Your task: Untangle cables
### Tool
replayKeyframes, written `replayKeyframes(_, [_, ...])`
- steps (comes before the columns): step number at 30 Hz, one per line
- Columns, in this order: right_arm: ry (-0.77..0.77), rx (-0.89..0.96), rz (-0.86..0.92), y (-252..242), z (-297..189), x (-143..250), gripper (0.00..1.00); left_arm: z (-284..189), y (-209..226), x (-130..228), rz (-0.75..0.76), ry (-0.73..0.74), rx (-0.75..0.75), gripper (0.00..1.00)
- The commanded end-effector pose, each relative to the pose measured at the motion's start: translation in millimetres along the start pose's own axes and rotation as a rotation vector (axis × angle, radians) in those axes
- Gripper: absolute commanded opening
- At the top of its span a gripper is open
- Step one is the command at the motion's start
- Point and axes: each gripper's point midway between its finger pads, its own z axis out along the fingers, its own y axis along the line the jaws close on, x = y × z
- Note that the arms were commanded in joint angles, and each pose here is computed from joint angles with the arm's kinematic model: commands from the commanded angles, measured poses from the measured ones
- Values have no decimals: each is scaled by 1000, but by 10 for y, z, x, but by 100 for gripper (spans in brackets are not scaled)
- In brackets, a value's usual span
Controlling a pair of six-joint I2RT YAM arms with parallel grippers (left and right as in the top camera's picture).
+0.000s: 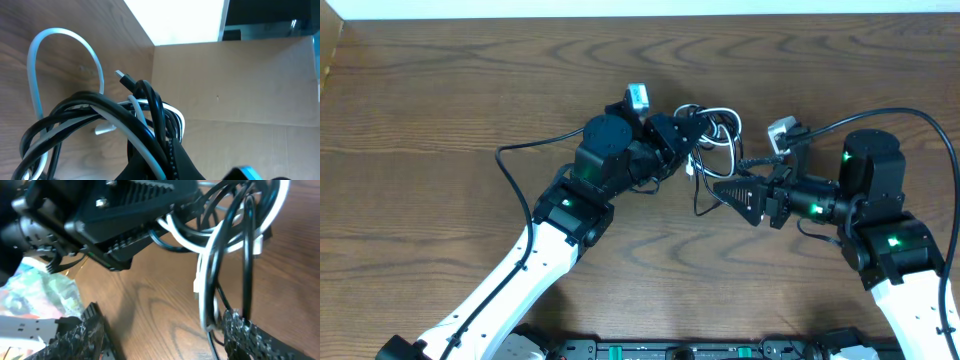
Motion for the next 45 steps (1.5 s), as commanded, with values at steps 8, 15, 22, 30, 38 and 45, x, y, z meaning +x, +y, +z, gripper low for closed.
replayKeyframes(8, [0, 25, -21, -13, -11, -9, 71, -47, -94, -3, 74, -9, 13, 7])
replayKeyframes(15, [9, 28, -11, -20, -11, 16, 71, -59, 114, -129, 65, -85, -77, 8])
replayKeyframes(22, [13, 143, 13, -221, -28, 50, 66, -50, -9, 10, 78, -3, -21, 7])
replayKeyframes(30, [-17, 145, -16, -219, -28, -33, 49, -32, -69, 231, 87, 91, 8, 7])
replayKeyframes(38, [-16, 145, -15, -220, -28, -30, 1, -5, -86, 365, 95, 117, 11, 7])
replayKeyframes(45, [12, 92, 4, -132, -18, 37, 1, 4, -54, 267, 102, 61, -7, 7])
